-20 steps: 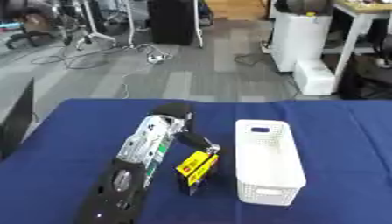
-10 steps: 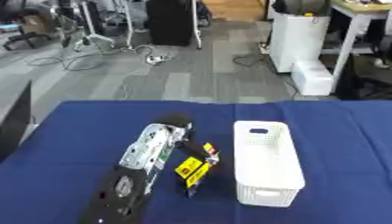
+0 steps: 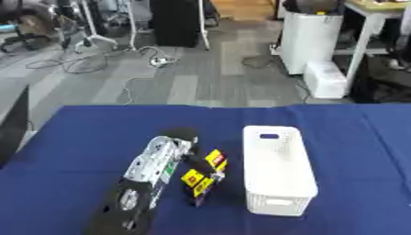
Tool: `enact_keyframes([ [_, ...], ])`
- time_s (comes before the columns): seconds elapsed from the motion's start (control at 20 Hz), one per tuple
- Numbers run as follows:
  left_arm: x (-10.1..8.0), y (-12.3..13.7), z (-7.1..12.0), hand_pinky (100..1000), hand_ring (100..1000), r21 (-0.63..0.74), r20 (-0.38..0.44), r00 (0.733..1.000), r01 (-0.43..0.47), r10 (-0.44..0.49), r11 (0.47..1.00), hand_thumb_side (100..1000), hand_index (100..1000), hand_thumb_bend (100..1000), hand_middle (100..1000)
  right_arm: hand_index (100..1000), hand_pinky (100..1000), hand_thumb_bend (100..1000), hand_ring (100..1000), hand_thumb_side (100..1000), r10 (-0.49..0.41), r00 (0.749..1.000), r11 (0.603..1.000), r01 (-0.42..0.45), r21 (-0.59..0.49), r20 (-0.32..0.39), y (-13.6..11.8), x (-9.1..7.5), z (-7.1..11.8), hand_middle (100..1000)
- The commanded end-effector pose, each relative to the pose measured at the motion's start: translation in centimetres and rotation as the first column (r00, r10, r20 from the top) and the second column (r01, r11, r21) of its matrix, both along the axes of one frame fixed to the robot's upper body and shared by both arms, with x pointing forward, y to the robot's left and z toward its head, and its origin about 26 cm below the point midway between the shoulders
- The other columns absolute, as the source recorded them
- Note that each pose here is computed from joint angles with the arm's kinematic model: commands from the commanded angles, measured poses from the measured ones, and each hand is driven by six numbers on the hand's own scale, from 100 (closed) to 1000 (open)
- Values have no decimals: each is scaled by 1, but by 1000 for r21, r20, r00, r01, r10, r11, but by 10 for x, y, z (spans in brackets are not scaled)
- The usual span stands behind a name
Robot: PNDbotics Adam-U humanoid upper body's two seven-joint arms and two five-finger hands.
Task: Pick up objects on the table and place them in the box.
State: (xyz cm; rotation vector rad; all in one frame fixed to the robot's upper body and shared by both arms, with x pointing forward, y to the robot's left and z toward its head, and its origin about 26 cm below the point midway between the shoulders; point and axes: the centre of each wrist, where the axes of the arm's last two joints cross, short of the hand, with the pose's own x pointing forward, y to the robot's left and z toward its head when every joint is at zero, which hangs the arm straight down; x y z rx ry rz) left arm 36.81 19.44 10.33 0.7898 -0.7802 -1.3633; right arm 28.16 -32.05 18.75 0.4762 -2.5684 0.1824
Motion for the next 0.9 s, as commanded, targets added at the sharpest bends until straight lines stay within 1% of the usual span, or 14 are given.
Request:
enact_keyframes([
  [0.05, 2, 3, 5, 403, 582, -4, 2, 1000, -17, 17, 1000, 705, 614, 886, 717, 542, 246, 100, 463, 1000, 5, 1000, 1000, -4, -26, 27, -1, 0, 10, 541],
  [0.4, 4, 4, -2, 410, 585, -1, -24, 999, -24, 24, 1000, 711, 613, 880, 716, 544, 246, 100, 462, 1000, 8, 1000, 1000, -7, -25, 26, 0, 0, 10, 542],
  [0.55, 7, 4, 0, 423, 594, 9, -22, 1000, -17, 17, 1000, 732, 618, 842, 722, 544, 247, 100, 463, 1000, 8, 1000, 1000, -7, -23, 26, -1, 0, 10, 542],
  [0.9, 15, 3, -3, 453, 614, 48, -34, 999, -14, 16, 999, 721, 640, 863, 740, 544, 248, 100, 463, 1000, 8, 1000, 1000, -7, -22, 25, -1, 0, 11, 542],
])
